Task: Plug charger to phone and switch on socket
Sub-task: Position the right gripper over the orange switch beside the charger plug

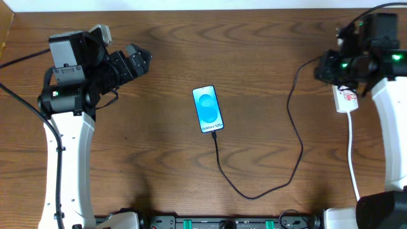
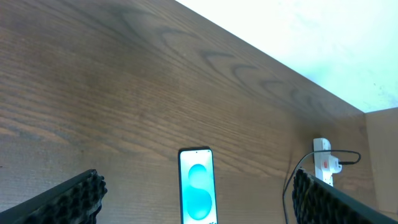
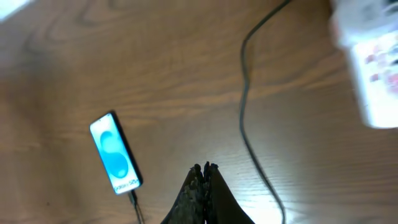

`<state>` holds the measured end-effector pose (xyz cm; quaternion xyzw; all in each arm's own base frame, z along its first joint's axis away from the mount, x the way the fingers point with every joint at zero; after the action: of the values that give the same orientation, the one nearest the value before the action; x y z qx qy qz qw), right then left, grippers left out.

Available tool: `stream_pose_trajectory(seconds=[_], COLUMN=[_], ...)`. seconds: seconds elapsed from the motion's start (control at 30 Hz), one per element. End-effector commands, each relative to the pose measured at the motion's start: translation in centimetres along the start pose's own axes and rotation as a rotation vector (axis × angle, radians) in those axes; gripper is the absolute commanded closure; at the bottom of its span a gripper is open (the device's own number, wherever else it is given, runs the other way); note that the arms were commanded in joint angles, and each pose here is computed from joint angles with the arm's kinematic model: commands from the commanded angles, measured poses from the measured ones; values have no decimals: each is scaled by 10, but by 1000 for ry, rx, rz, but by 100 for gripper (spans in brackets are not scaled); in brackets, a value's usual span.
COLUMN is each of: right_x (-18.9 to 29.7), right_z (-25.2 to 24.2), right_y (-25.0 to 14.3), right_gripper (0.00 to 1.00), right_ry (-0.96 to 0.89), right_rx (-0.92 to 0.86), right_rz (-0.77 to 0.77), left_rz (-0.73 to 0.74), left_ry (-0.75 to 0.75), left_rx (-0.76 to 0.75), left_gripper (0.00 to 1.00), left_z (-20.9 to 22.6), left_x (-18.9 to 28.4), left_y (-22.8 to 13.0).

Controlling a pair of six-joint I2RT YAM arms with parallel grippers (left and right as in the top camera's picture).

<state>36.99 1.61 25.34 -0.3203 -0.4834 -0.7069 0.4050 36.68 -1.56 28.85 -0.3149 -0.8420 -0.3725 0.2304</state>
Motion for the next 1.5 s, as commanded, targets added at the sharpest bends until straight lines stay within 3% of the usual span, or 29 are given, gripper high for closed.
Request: stream_pose_trajectory(seconds=[0.0,0.47,1.03,1.47], right_x=[30,32,-42,-95], right_z=[-5,-75,-163,-202], right_y=[18,43,55,52], right_gripper=[99,99,99,99], right_ry=[-4,-72,-95,-47], right_rx=[42,-66,-211,-281], right_rz=[-87,-150,-85,-51], left_rz=[-3,-3,-3,-3], left_ry=[-5,-5,-5,-5], left_rx=[-13,-13,-13,-13], left_gripper=[2,2,2,2], left_z=[-1,-1,-1,-1], left_x=[1,1,1,1], left_y=[2,2,2,2])
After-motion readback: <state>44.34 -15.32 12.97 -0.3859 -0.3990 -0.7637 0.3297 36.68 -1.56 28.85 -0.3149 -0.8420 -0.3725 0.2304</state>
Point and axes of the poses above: each gripper's point midway between its finger pads, its own x axis back along the fingers, its own z axis along the line the jaws close on, y = z × x, the point moved 3 cm from there along x, back along the fingers, and after that the axes turned 7 degrees about x, right-handed, at the moved point
